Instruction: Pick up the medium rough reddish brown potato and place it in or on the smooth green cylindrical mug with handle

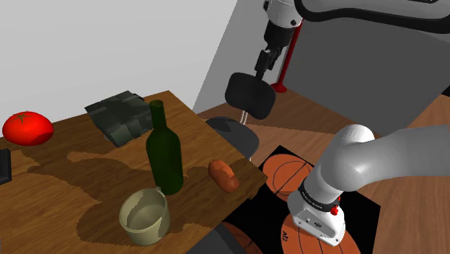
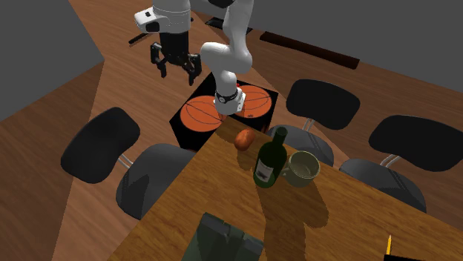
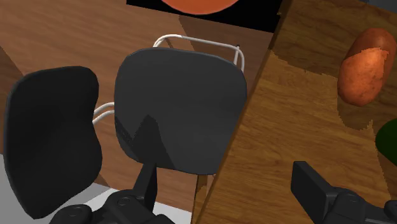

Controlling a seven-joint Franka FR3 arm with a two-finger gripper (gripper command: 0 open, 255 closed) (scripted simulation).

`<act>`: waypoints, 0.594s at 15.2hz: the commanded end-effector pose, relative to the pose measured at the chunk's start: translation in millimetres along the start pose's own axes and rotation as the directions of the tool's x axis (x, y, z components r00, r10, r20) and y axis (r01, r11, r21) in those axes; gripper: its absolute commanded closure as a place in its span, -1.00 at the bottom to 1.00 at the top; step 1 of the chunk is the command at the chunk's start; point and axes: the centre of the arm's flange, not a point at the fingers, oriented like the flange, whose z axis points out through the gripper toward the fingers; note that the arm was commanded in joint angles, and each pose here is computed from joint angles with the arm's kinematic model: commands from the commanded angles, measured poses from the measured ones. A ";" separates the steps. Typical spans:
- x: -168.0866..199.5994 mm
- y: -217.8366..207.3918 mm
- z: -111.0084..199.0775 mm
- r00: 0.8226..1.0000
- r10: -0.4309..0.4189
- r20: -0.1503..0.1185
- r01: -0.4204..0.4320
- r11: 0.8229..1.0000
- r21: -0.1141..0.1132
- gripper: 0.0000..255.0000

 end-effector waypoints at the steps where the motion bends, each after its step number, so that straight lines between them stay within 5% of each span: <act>1: 0.0 0.0 0.0 1.000 0.000 0.000 0.000 1.000 0.000 -1.00; 9: 7.5 -67.3 72.8 0.992 0.088 0.087 -0.093 0.994 0.055 -1.00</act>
